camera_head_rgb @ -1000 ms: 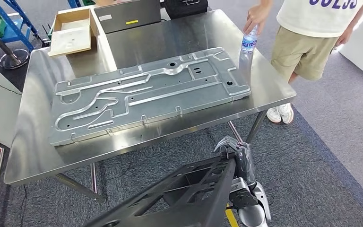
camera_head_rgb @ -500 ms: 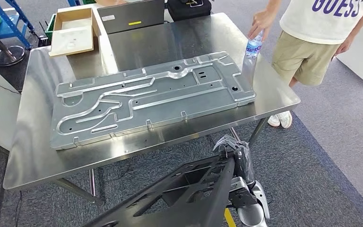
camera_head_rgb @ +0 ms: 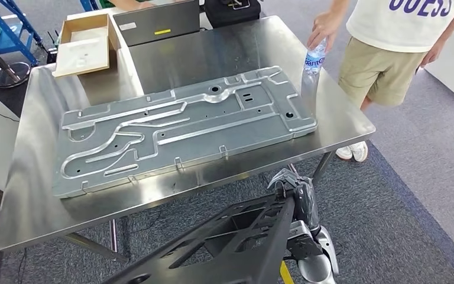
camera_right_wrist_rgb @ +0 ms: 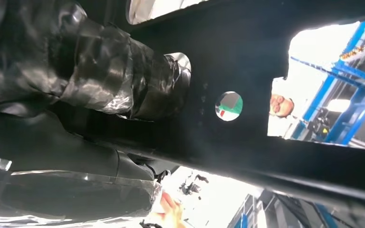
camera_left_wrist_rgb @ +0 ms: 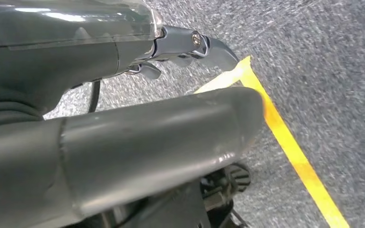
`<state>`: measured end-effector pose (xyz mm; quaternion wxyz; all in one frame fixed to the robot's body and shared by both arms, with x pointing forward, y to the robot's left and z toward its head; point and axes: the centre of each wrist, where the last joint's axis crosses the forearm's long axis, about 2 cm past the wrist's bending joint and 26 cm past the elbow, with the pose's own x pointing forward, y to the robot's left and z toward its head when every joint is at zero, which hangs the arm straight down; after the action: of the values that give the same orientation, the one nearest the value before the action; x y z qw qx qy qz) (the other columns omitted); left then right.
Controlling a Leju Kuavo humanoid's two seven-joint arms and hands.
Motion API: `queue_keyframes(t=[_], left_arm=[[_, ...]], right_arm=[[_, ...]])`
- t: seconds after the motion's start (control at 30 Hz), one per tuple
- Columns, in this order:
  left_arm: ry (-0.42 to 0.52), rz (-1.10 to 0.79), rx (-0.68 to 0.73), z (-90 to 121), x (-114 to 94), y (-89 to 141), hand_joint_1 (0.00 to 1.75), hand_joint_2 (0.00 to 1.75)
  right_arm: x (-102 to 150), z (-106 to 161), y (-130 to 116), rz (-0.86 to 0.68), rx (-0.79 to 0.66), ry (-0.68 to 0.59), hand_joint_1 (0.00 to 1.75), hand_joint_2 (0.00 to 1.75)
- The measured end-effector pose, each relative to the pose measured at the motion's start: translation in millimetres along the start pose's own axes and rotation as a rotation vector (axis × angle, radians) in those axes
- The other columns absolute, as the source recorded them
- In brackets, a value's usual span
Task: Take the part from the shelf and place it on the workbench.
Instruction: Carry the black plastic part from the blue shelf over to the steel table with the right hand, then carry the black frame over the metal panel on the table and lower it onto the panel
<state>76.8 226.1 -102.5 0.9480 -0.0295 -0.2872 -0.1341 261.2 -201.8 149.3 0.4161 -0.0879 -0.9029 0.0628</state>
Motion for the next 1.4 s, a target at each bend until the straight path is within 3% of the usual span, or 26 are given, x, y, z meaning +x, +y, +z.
queue_keyframes(t=[1.4], left_arm=[[0.019, 0.025, 0.024, 0.1, -0.5, 1.4, 0.0, 0.0]], right_arm=[[1.0, -1.9, -0.5, -0.002, 0.0, -0.003, 1.75, 0.0]])
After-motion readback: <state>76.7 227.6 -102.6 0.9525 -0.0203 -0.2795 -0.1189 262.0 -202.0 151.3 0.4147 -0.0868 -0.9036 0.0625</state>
